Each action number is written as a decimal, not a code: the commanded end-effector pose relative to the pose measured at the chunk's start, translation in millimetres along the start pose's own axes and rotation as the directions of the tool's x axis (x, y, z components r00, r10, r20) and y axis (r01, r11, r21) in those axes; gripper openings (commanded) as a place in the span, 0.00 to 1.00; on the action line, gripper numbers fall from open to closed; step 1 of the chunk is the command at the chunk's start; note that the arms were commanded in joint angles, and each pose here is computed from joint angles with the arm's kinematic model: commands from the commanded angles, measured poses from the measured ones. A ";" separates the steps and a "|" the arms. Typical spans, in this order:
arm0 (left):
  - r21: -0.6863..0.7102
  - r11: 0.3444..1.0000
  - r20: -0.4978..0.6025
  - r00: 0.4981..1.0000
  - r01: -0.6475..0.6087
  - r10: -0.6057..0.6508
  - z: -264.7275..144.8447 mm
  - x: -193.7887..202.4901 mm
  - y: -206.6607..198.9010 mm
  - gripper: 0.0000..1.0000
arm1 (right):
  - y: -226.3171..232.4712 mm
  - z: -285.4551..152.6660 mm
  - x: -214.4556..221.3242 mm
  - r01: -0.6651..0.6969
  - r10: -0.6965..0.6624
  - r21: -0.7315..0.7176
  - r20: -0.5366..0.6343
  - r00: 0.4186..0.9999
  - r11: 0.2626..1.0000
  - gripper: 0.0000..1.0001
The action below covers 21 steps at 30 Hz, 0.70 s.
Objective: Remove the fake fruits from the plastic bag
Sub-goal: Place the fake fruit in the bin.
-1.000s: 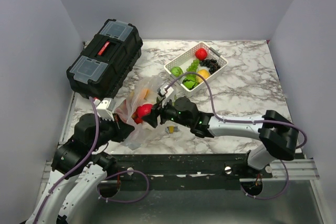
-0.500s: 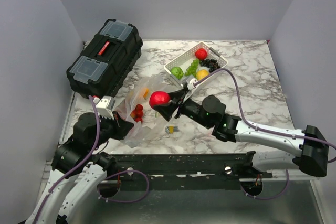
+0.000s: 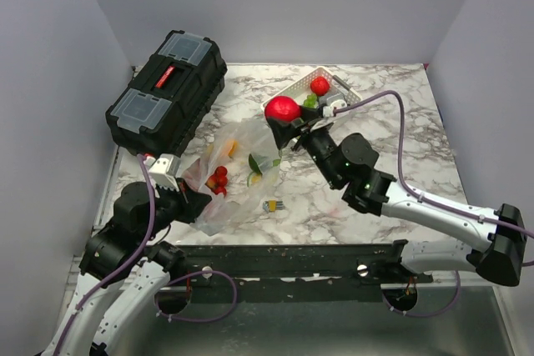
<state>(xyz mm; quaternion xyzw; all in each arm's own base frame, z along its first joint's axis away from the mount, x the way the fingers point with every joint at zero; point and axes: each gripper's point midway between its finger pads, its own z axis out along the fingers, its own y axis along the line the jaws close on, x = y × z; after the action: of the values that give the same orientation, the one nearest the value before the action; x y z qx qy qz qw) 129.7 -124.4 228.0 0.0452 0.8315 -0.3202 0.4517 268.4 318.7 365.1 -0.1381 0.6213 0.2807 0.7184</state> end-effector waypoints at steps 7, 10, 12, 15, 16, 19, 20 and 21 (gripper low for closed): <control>0.000 1.000 0.046 0.999 -0.023 0.023 0.1 -6.4 1.5 0.00 | -153.2 28.1 8.9 -0.074 0.084 0.376 -0.010 0.996 0.924 0.06; 0.008 1.000 0.031 0.999 -0.027 0.027 1.1 -4.6 0.1 0.00 | -199.0 44.4 59.0 -0.102 0.166 0.438 -0.112 0.980 0.893 0.06; 0.011 1.000 0.032 0.999 -0.029 0.029 1.2 -4.6 -0.3 0.00 | -221.7 55.4 93.9 -0.143 0.249 0.460 -0.179 0.952 0.876 0.05; 0.031 0.999 0.032 0.999 -0.040 0.039 0.3 -4.3 -3.4 0.00 | -235.1 72.1 146.1 -0.184 0.334 0.444 -0.287 0.898 0.877 0.05; 0.037 0.998 0.034 0.999 -0.043 0.042 -0.3 -4.1 -4.3 0.00 | -235.9 79.7 154.7 -0.183 0.338 0.438 -0.308 0.889 0.880 0.05; 0.041 0.998 0.053 0.998 -0.045 0.043 -2.1 -5.9 -4.8 0.00 | -240.8 94.0 193.1 -0.174 0.371 0.454 -0.393 0.841 0.874 0.05; 0.048 0.998 0.053 0.998 -0.047 0.045 -2.4 -5.6 -5.8 0.00 | -241.4 99.6 201.5 -0.175 0.378 0.452 -0.409 0.830 0.874 0.05; 0.057 0.997 0.051 0.998 -0.051 0.049 -2.4 -5.1 -7.2 0.00 | -241.7 105.0 206.1 -0.179 0.380 0.446 -0.417 0.826 0.877 0.05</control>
<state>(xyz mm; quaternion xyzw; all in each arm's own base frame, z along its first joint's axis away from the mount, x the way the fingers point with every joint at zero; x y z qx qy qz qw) 129.7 -123.2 228.3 0.0529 0.8255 -0.3187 0.4628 500.2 198.8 156.9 0.0531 0.8239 0.1623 0.5404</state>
